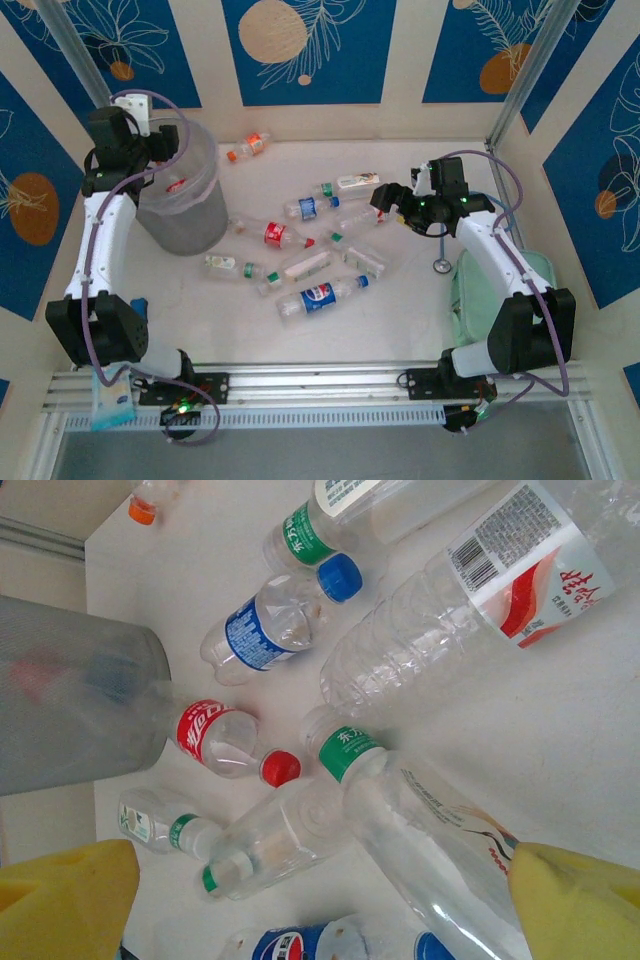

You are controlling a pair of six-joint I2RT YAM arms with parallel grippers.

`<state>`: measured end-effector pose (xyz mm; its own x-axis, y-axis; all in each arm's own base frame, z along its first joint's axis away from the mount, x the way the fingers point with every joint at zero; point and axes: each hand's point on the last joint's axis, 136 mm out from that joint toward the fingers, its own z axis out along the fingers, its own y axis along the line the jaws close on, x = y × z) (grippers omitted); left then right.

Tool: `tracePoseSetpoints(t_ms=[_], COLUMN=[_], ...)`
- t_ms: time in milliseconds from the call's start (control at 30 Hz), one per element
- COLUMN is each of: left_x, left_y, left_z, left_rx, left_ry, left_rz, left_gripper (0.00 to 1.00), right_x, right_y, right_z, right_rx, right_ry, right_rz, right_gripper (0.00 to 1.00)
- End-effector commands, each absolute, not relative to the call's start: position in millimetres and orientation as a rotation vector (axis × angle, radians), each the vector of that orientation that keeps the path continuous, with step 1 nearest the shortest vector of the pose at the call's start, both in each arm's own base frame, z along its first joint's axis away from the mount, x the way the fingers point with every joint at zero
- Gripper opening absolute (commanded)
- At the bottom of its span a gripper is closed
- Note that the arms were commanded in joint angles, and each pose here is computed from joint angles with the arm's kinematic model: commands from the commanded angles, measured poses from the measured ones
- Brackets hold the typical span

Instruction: Put the plastic bottles in the bin

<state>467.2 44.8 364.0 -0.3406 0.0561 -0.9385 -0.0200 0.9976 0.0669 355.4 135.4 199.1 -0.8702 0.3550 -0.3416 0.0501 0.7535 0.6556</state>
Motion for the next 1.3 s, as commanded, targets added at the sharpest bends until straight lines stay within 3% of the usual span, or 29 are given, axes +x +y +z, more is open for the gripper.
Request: tracePoseSetpoints(t_ms=[0,233,500,700,900,1067,1267], left_x=[456.9,438.6,437.1,462.0,515.2,559.7,613.7], left_y=[34.5,-16.2,-116.8,-211.0,-255.1,-268.1,-237.7], left_z=[389.9,422.5,427.3,372.7,325.2,269.2,213.2], left_rx=[0.05,0.199,0.452,0.719,0.723,0.725,0.567], left_ry=[1.892,1.901,1.948,2.024,2.055,2.088,2.135], left_rz=[0.037,0.073,0.133,0.273,0.2,0.235,0.212], left_gripper=[0.66,0.64,0.71,0.87,0.95,1.0,1.0], right_x=[348.7,349.8,352.5,348.8,344.4,338.6,332.2], right_y=[135.4,135.0,135.6,134.7,133.3,130.0,126.3], right_z=[204.4,207.3,210.8,209.9,208.1,200.3,193.4], right_rx=[0.28,0.283,0.294,0.302,0.308,0.317,0.328], right_ry=[2.493,2.488,2.472,2.473,2.461,2.467,2.469], right_rz=[0.934,0.934,0.943,0.946,0.961,0.968,0.984], right_gripper=[0.95,0.96,0.96,0.95,0.95,0.95,0.96])
